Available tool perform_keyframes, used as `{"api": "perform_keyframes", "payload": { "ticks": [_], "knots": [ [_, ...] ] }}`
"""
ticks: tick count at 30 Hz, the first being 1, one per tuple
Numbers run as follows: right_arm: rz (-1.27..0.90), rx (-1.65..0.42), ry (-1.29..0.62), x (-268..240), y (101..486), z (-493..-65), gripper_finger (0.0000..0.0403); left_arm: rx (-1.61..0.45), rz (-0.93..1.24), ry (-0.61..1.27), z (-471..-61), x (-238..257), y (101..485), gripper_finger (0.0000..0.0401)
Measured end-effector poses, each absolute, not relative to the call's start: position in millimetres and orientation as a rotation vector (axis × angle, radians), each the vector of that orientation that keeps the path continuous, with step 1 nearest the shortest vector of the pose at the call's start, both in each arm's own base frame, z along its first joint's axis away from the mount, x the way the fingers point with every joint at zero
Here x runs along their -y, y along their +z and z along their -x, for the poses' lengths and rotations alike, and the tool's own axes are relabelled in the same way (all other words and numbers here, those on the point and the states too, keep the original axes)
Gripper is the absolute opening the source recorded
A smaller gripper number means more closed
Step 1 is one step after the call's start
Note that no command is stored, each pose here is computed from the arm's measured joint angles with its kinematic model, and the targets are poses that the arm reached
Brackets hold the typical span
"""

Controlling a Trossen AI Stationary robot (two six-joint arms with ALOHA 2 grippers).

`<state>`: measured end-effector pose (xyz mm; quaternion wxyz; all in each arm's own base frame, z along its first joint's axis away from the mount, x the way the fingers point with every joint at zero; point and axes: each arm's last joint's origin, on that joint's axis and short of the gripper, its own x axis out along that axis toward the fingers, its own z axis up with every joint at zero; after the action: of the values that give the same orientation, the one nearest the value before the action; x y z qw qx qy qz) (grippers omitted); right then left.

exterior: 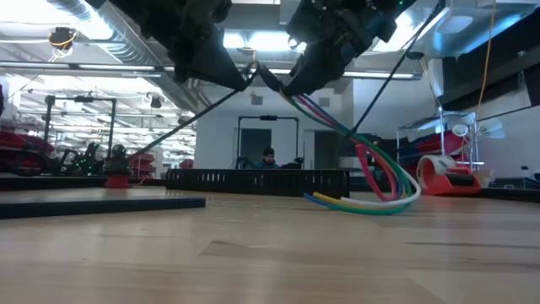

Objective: Ziptie cables
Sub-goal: Wrap the cable wires together using the black zip tie

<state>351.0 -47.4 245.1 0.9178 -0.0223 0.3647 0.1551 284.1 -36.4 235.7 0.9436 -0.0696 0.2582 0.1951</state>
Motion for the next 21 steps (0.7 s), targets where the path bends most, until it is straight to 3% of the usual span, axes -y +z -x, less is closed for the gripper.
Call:
{"api": "perform_keyframes", "payload": {
  "ticks": [21],
  "knots": [
    [-0.018,-0.727,0.343,45.6,249.8,-350.2,0.0000,-0.489,0.087,0.405,-284.2,33.8,242.1,0.0000]
  ]
}}
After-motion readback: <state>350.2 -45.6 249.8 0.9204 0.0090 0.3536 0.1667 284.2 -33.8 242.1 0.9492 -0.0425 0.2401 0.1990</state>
